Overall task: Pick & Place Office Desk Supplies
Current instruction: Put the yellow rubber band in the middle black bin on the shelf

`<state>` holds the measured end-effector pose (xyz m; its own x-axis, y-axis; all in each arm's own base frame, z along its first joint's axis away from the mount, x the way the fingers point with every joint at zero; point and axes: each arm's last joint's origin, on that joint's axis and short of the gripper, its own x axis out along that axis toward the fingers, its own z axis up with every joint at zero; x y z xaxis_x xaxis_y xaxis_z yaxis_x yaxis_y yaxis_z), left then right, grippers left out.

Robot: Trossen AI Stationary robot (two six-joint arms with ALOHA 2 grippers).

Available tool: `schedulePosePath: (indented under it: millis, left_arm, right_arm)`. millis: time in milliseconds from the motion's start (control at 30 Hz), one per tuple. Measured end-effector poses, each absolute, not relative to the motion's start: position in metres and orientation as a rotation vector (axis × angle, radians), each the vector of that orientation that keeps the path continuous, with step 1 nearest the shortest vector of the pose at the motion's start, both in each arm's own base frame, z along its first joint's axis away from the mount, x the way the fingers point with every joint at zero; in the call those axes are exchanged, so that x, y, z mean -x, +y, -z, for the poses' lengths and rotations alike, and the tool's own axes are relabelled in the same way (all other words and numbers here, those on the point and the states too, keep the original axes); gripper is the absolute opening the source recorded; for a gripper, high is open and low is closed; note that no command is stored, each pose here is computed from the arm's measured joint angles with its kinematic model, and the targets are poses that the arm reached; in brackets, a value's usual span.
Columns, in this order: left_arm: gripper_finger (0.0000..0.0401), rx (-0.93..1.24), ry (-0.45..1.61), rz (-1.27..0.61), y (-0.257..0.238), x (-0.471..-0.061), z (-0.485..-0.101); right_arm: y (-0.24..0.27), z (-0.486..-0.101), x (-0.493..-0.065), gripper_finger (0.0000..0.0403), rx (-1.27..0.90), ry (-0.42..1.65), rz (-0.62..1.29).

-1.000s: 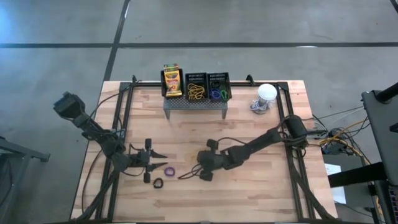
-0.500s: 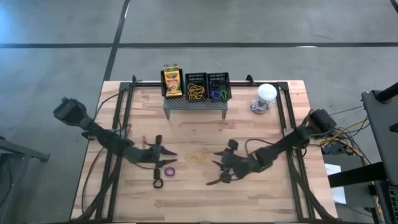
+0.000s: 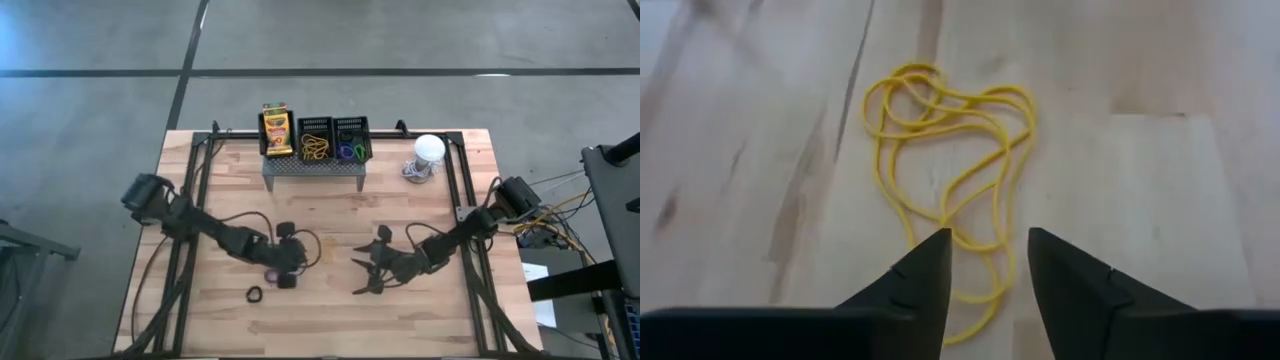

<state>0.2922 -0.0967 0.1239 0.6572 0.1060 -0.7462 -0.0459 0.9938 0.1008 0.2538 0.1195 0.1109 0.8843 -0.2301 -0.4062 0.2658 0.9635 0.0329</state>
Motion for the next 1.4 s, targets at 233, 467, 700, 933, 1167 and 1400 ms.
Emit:
schedulePosePath:
  millis: [233, 467, 700, 933, 1167, 1400]
  left_arm:
    - [0.0144, -0.003, 0.873, -0.140, -0.082, -0.293, -0.116]
    - [0.0109, 0.061, 0.876, -0.114, -0.073, -0.294, -0.105]
    - [0.0014, 0.036, 0.867, -0.099, -0.073, -0.294, -0.108]
    - [0.0002, 0.012, 0.798, -0.152, -0.074, -0.292, -0.144]
    - [0.0001, -0.057, 0.589, -0.168, -0.079, -0.286, -0.216]
    - [0.0001, -0.247, 0.436, -0.243, -0.070, -0.297, -0.296]
  right_arm:
    - [0.123, -0.113, -0.254, 0.0126, -0.084, 0.400, 0.244]
    - [0.124, -0.116, -0.256, 0.0121, -0.067, 0.393, 0.237]
    - [0.124, -0.115, -0.256, 0.0121, -0.065, 0.395, 0.238]
    - [0.123, -0.114, -0.255, 0.0114, -0.063, 0.398, 0.238]
    - [0.123, -0.114, -0.255, 0.0118, -0.063, 0.398, 0.239]
    - [0.123, -0.114, -0.255, 0.0111, -0.068, 0.398, 0.240]
